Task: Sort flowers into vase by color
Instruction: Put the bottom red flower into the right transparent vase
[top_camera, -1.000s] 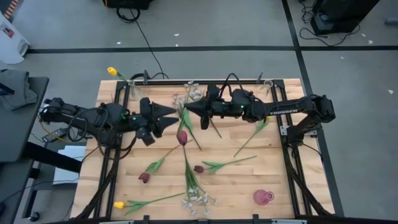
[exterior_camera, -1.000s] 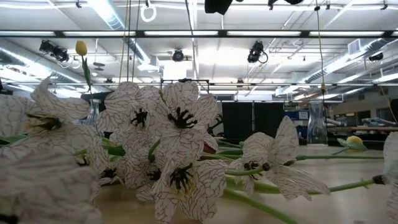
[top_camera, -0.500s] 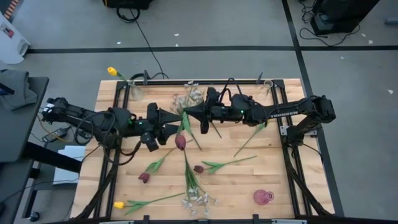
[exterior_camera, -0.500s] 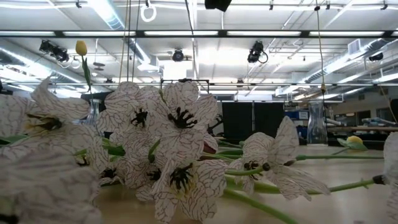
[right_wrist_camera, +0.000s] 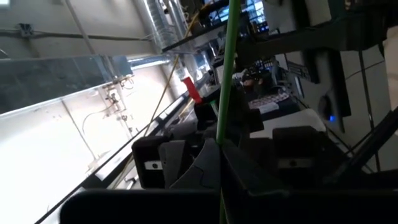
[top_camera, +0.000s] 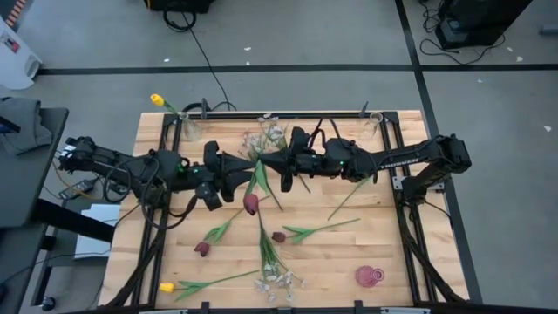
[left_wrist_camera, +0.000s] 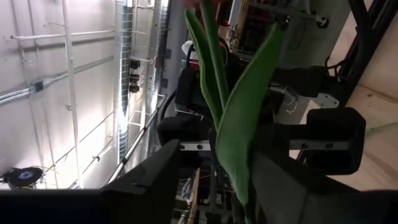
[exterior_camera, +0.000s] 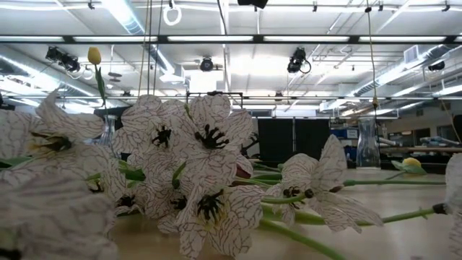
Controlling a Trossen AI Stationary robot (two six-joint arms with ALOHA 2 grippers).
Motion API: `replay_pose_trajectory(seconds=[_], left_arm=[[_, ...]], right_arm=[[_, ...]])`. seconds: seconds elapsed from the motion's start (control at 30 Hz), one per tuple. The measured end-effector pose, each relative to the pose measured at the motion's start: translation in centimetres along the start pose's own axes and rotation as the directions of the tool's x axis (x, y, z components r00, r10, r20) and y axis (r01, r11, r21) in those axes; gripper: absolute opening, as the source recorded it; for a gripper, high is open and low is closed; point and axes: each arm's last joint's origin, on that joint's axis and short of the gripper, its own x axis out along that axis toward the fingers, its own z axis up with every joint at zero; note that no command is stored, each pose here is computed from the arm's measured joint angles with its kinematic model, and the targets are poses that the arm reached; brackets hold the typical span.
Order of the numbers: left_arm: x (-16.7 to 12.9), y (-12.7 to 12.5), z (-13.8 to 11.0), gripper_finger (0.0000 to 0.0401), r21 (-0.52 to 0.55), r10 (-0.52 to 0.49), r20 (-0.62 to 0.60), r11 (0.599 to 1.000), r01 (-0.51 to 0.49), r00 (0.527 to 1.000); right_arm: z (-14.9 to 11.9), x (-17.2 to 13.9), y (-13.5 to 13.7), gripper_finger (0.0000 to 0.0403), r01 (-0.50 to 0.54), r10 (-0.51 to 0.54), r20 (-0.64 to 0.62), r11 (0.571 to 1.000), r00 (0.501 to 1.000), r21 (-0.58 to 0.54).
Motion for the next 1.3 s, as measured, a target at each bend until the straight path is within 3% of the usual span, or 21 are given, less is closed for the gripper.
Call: replay_pose_trajectory(seconds=[0.17, 0.9, 1.3], left_arm=[[0.0, 0.0, 0.0, 0.0165, -0.046, -0.001, 0.003, 0.999, 0.001, 1.000], [0.2, -0.3, 0.2, 0.0157, -0.102, -0.013, 0.029, 0.995, 0.015, 1.000], [0.4, -0.4, 0.4, 0.0077, -0.144, -0.006, 0.029, 0.989, 0.010, 1.000]], right_arm=[[0.1, 0.0, -0.1, 0.0005, 0.000, 0.000, 0.036, 1.000, 0.999, -0.002], [-1.1, 0.2, 0.1, 0.0005, -0.048, 0.049, 0.085, 0.999, 0.995, -0.005], [-1.6, 0.2, 0.1, 0.0005, -0.049, 0.050, 0.087, 0.999, 0.995, -0.020]])
